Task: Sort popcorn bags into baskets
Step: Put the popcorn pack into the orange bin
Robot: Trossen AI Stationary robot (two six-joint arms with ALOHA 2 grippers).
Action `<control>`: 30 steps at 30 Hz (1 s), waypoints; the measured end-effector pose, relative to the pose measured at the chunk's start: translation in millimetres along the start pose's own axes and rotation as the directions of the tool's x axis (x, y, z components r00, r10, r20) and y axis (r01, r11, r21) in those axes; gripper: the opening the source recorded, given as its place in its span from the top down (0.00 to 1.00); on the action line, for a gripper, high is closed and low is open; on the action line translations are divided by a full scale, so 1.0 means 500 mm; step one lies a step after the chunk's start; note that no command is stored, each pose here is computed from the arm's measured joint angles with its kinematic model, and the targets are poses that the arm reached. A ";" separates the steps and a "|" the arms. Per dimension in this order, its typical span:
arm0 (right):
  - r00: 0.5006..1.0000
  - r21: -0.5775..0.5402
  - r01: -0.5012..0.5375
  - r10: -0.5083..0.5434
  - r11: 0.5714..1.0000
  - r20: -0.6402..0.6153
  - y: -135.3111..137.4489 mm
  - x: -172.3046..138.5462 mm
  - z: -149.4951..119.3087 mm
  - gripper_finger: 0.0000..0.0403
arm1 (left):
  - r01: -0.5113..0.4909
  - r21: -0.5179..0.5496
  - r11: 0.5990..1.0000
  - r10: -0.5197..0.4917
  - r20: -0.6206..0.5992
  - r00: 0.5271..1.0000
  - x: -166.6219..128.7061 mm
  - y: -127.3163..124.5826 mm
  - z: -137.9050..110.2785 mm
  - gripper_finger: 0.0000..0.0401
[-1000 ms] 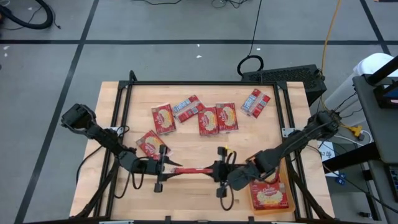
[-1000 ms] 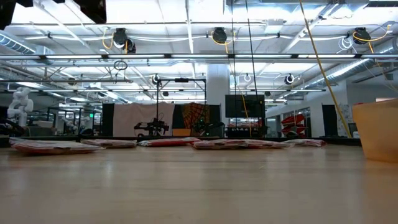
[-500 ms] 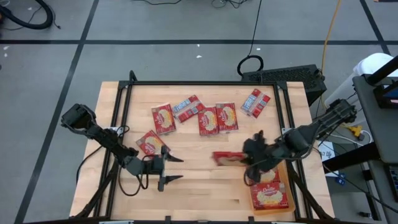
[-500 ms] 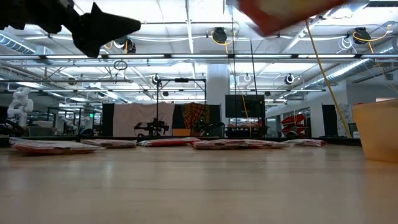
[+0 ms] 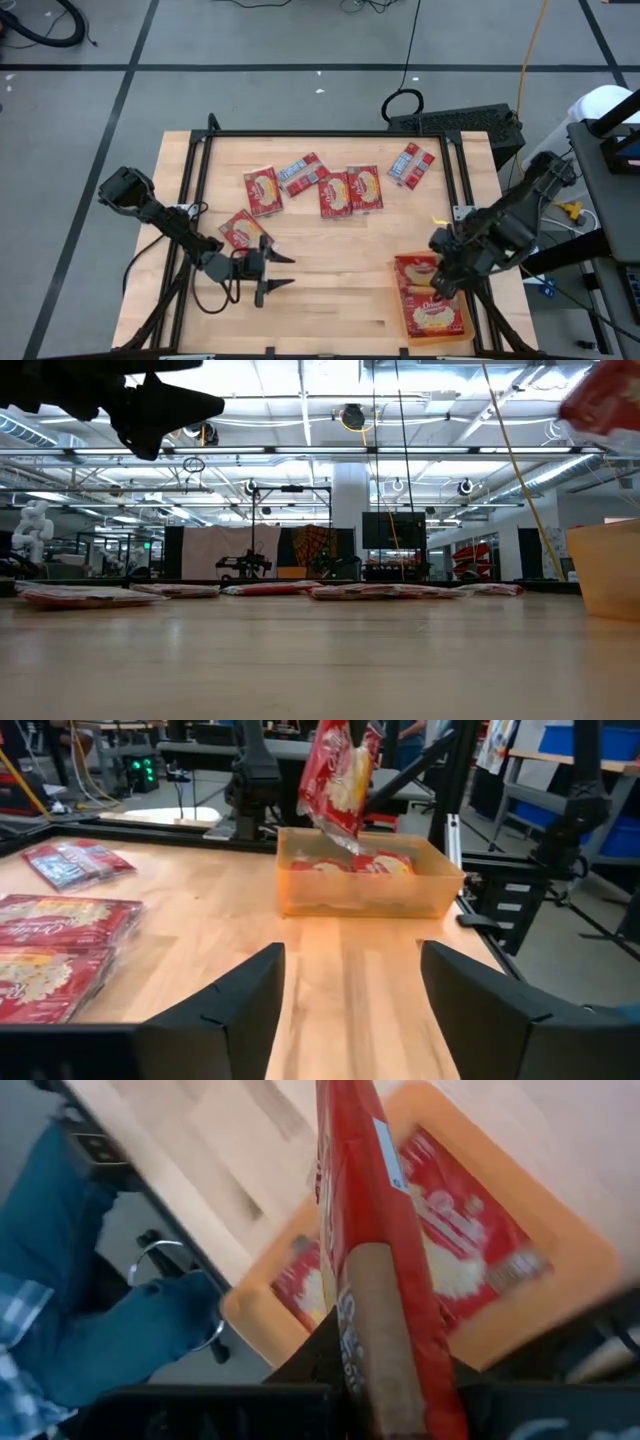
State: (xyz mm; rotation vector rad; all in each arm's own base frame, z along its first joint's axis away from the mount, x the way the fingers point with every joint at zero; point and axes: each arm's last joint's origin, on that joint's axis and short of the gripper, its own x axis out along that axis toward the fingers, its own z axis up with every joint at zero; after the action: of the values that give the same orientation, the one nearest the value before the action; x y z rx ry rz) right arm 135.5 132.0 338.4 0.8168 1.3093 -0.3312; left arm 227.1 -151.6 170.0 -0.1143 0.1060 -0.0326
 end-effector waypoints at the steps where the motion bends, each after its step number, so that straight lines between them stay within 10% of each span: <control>1: 1.000 0.013 0.017 -0.017 1.000 -0.005 -0.003 0.000 -0.005 0.96 | -0.003 0.000 1.000 0.003 0.000 1.000 0.001 0.001 0.000 0.43; 18: 0.995 0.075 -0.060 0.066 0.995 -0.078 -0.049 0.161 -0.034 0.96 | 0.026 -0.027 0.999 -0.026 -0.010 1.000 0.003 0.003 0.000 0.52; 30: 0.996 0.152 -0.089 0.092 0.984 -0.013 -0.116 0.116 -0.022 0.96 | 0.024 -0.003 1.000 -0.024 -0.009 1.000 0.004 0.005 0.000 0.52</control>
State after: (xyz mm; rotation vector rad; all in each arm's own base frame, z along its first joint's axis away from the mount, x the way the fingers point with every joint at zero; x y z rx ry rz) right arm 105.6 112.9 263.9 1.0071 1.2720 -0.3538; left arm 229.3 -149.1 169.5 -0.1187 0.1142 -0.0567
